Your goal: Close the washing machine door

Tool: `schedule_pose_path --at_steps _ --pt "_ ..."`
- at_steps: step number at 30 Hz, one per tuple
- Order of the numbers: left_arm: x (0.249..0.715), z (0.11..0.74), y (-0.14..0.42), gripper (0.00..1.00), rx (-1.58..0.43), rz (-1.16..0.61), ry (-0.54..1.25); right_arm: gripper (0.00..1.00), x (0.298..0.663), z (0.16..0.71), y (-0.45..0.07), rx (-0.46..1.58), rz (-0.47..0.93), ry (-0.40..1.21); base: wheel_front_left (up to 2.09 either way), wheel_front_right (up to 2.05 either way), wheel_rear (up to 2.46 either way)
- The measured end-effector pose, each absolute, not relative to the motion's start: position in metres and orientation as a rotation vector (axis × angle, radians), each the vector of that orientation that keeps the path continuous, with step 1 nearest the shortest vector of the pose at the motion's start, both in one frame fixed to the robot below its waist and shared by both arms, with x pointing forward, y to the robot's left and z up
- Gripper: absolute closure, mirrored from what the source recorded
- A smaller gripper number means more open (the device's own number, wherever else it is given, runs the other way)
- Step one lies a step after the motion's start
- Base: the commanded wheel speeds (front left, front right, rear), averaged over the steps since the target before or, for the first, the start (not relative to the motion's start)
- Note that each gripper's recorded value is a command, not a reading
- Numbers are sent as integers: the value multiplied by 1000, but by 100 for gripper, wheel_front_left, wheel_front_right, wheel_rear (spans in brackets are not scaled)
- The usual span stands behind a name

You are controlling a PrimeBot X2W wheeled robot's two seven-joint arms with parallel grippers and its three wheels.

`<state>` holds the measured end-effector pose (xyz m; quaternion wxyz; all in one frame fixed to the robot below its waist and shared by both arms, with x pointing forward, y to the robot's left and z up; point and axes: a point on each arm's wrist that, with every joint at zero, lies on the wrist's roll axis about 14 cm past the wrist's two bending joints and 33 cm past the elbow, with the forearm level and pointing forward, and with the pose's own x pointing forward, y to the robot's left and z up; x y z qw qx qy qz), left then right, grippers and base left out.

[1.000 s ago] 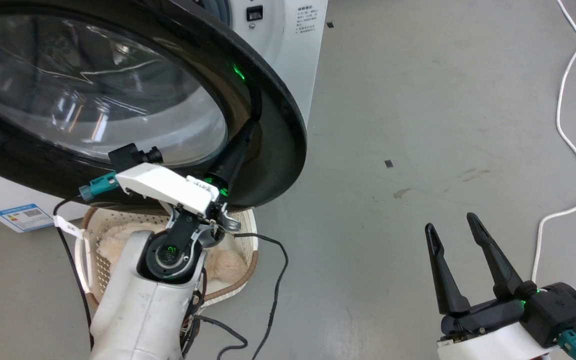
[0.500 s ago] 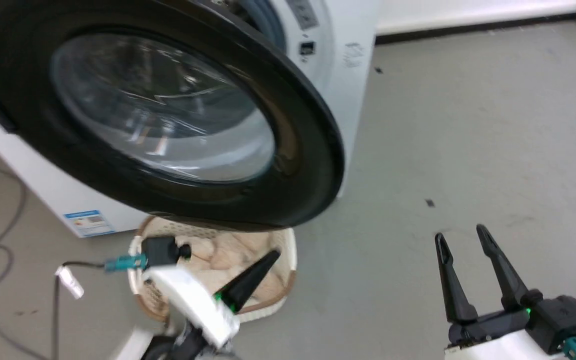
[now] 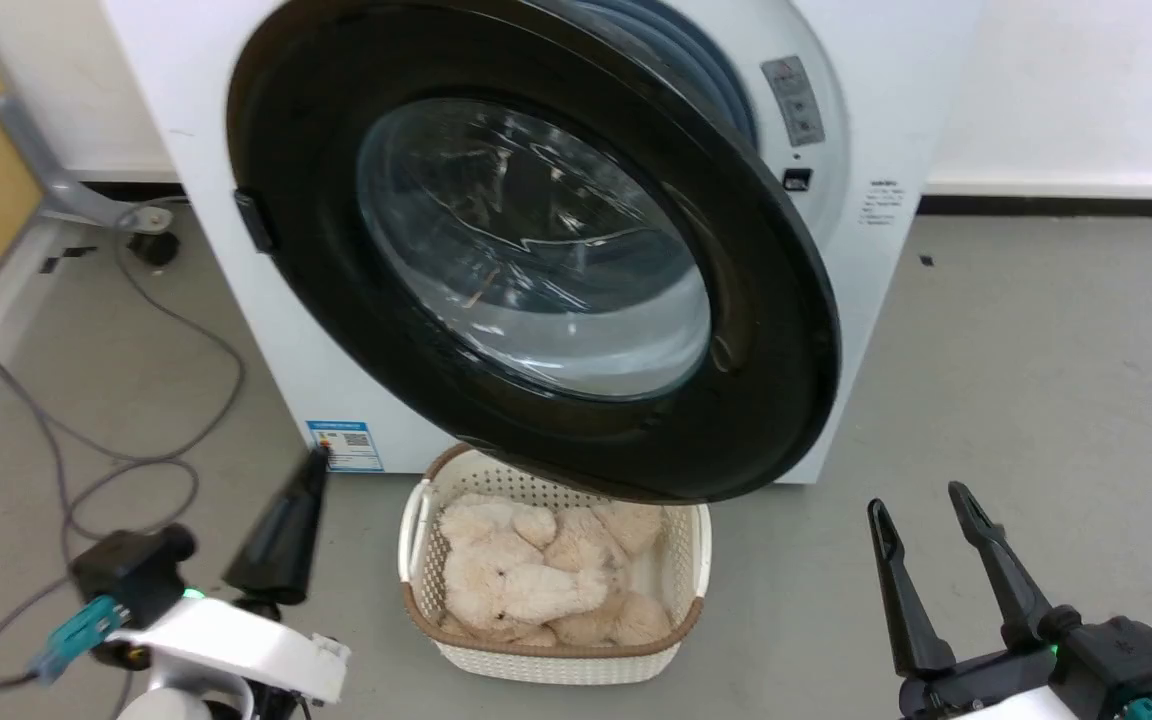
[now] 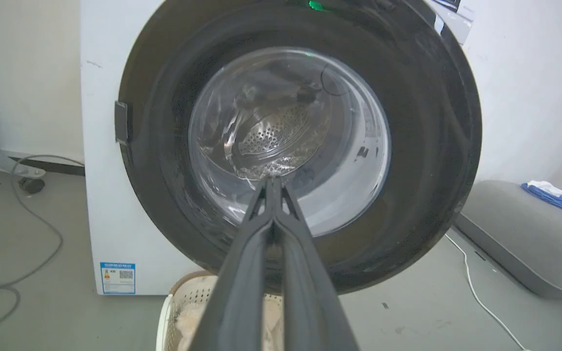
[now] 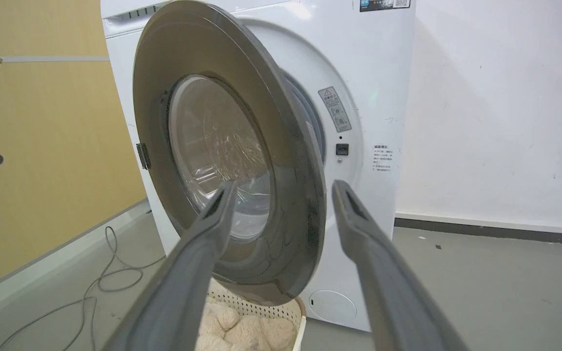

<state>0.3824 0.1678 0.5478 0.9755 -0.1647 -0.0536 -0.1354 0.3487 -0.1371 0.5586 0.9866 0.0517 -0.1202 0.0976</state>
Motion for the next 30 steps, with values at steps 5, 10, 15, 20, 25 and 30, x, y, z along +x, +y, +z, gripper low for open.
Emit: schedule_pose_path --at_steps 5,10,15,20,25,30 --pt "360 565 186 100 -292 -137 -220 0 347 559 -131 105 216 -244 0 0 0" --pt "338 540 181 65 -259 -109 -166 0 346 558 -126 108 232 -237 0 0 0" --pt "330 525 167 0 -238 -142 -127 0 346 553 -124 110 235 -221 0 0 0" --pt "330 521 163 0 -202 -165 -116 0 346 546 -127 110 227 -201 0 0 0" --pt "331 521 165 0 -197 -162 -116 11 347 543 -129 124 220 -189 0 0 0" --pt "334 519 162 0 -199 -163 -107 100 350 530 -112 124 273 -146 0 0 0"
